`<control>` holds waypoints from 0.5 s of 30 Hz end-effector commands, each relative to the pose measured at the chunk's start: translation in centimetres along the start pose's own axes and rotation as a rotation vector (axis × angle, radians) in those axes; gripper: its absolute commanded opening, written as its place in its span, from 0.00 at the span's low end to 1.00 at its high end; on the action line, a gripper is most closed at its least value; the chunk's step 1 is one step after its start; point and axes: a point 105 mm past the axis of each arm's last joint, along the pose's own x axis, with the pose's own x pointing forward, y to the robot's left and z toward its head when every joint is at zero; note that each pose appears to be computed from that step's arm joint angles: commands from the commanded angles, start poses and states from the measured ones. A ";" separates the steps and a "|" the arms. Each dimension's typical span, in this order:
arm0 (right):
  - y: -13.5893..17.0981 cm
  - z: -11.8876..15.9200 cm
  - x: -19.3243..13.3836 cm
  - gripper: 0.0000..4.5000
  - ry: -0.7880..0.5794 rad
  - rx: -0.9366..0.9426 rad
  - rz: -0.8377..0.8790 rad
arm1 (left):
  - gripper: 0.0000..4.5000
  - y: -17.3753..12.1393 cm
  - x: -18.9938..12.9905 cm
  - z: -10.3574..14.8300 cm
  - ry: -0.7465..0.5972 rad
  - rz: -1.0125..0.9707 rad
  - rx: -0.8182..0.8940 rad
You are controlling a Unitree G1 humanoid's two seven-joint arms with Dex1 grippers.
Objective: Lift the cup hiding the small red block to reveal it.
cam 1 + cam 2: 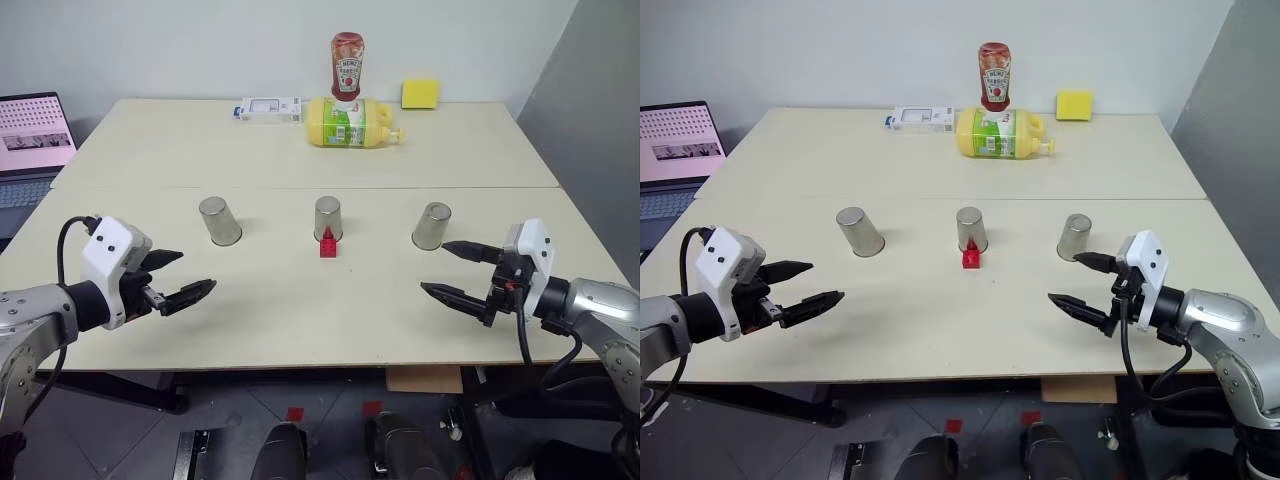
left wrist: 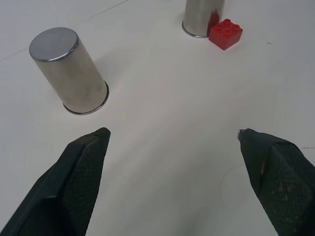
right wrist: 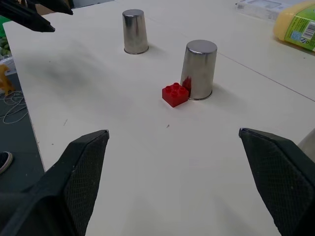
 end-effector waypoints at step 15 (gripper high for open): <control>0.1 1.3 -0.1 1.00 -0.025 -0.050 0.006 | 0.98 -0.1 0.0 1.6 -0.046 -0.020 0.055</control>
